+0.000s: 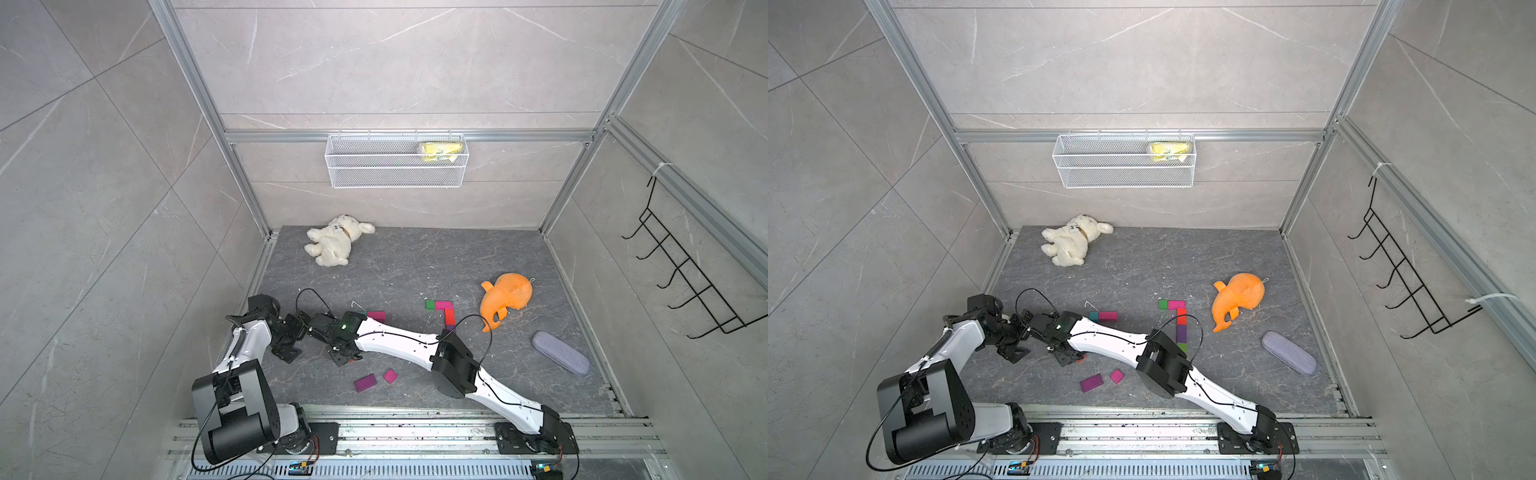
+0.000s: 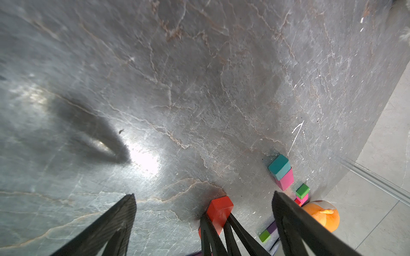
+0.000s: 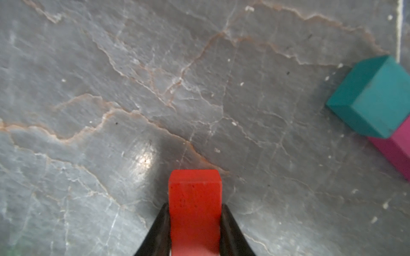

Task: Assemble the number 7 with building blocks
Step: Pick up the building block from the center of the board, then place the building block at the center of the board.

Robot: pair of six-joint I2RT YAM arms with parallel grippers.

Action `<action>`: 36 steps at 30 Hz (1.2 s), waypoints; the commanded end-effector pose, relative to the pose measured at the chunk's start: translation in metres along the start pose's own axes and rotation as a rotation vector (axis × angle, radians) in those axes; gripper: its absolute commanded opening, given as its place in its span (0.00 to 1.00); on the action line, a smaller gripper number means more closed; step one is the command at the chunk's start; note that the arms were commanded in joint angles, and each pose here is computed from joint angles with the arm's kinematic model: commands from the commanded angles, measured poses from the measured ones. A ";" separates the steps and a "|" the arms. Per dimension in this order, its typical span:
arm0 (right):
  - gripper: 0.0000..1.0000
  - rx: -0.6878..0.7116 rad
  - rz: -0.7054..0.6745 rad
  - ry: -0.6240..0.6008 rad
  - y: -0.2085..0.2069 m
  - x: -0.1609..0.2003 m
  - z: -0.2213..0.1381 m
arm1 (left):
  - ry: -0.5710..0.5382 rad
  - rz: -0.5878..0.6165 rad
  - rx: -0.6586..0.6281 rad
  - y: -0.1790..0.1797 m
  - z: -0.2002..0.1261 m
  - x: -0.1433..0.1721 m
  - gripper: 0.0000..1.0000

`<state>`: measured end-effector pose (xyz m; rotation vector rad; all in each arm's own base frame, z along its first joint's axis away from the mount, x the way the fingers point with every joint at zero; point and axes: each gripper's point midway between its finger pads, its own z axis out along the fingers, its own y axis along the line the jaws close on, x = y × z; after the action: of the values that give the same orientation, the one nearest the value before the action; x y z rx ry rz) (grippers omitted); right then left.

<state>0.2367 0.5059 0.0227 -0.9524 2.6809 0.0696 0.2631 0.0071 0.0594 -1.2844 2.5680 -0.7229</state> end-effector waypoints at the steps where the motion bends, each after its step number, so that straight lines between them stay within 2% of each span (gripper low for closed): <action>1: 0.17 0.011 0.057 -0.067 -0.008 -0.016 -0.038 | -0.002 0.020 0.024 -0.004 -0.007 0.003 1.00; 6: 0.18 0.022 0.160 -0.130 -0.034 -0.031 -0.081 | 0.000 0.052 0.078 -0.017 -0.013 0.004 0.99; 11: 0.19 0.017 0.275 -0.144 -0.068 -0.032 -0.097 | 0.013 0.119 0.150 -0.033 -0.018 0.008 1.00; 18: 0.20 -0.058 0.509 -0.141 -0.111 0.000 -0.078 | 0.071 0.229 0.120 -0.049 -0.005 0.021 1.00; 23: 0.20 -0.032 0.522 -0.069 -0.114 0.021 -0.060 | 0.097 0.269 0.086 -0.060 0.012 0.026 1.00; 28: 0.20 -0.046 0.540 -0.048 -0.106 0.017 -0.044 | 0.106 0.283 0.080 -0.068 0.019 0.023 0.98; 36: 0.24 -0.028 0.584 0.017 -0.100 0.019 -0.016 | 0.145 0.297 0.082 -0.078 0.028 0.021 0.90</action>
<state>0.2798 0.4119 0.0441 -0.2057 2.8624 0.2331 0.3074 -0.0555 0.0668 -0.8812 2.7356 -0.8609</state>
